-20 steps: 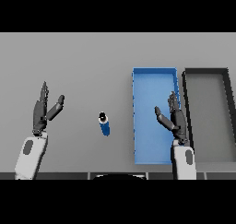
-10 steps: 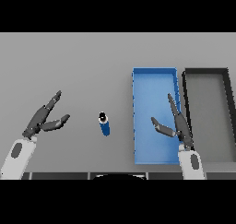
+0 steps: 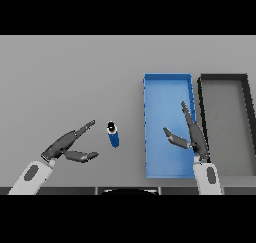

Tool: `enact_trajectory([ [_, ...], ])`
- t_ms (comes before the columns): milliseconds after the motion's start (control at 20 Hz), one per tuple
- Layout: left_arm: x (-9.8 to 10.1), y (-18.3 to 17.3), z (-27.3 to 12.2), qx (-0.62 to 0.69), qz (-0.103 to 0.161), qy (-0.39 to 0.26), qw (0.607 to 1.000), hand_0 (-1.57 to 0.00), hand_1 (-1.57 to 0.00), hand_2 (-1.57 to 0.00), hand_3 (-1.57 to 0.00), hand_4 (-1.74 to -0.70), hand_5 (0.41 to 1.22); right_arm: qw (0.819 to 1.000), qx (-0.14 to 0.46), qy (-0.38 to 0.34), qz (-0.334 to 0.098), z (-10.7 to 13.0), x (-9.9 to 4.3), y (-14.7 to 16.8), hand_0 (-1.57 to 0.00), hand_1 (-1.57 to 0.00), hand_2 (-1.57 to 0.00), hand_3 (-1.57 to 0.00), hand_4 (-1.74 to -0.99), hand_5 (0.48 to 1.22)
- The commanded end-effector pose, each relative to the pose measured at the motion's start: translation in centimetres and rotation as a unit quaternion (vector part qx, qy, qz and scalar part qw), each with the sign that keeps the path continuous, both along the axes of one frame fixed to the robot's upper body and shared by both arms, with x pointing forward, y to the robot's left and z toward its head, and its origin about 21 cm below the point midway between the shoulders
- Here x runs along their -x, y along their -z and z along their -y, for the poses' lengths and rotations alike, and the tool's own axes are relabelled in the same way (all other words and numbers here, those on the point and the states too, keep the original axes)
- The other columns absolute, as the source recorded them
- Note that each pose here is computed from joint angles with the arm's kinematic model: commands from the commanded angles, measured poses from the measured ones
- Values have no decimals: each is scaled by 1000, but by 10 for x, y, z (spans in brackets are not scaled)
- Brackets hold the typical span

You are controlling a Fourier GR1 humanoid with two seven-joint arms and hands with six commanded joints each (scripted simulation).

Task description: Pick up the blue pipe and place it into the blue bin.

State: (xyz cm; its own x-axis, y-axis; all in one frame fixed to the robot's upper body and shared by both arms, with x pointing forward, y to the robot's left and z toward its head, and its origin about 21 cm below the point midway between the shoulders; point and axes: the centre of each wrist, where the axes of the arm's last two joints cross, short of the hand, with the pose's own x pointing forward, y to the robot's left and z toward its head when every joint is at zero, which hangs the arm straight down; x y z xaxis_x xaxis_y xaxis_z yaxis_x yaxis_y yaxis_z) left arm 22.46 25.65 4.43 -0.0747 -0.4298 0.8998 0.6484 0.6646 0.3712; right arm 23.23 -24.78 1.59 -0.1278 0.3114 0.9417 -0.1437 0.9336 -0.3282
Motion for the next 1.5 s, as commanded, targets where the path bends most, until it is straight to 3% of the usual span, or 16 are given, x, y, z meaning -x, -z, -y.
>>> enact_trajectory([
  [0,-1,4,8,-4,-2,9,1000,1,1,1,1,-1084,469,1000,5,-4,3,0,0,-3,1,1,1,1,-1213,572],
  [300,-9,20,45,25,12,35,999,1,1,1,1,-1149,486,1000,-4,-2,-6,-6,-2,-2,1,1,1,1,-1211,560],
  [700,-24,52,78,62,-8,10,998,1,1,1,1,-1138,497,1000,-12,4,-4,1,3,-1,1,1,1,1,-1202,549],
  [850,-30,63,85,58,9,5,998,1,1,-6,1,-1099,506,1000,-13,4,-5,1,2,0,1,1,1,1,-1198,547],
  [1000,-30,68,92,98,2,12,995,1,1,-87,-44,-1137,567,1000,-6,3,-6,4,6,3,1,1,1,1,-1188,550],
  [1100,-35,68,103,124,-24,11,992,1,-118,-269,-202,-1217,635,1000,-6,1,-2,2,6,1,1,1,1,1,-1188,556],
  [1150,-33,68,110,139,-31,12,990,-39,-248,-417,-345,-1268,675,1000,-12,6,-6,3,2,1,1,1,1,1,-1196,560],
  [1200,-34,67,113,150,-35,10,988,-179,-411,-578,-590,-1301,784,1000,-9,2,-2,2,3,-1,1,1,1,1,-1192,560],
  [1250,-33,69,115,160,-37,7,986,-418,-642,-777,-777,-1383,872,1000,-8,2,0,2,3,-2,1,1,1,1,-1191,561],
  [1350,-31,67,120,162,-20,10,987,-833,-976,-1063,-1015,-1505,997,1000,-4,5,-12,1,2,2,1,1,1,1,-1184,562],
  [1450,-27,68,122,163,-24,18,986,-1099,-1190,-1246,-1196,-1588,1078,1000,0,6,-6,2,2,0,1,1,1,1,-1179,561],
])
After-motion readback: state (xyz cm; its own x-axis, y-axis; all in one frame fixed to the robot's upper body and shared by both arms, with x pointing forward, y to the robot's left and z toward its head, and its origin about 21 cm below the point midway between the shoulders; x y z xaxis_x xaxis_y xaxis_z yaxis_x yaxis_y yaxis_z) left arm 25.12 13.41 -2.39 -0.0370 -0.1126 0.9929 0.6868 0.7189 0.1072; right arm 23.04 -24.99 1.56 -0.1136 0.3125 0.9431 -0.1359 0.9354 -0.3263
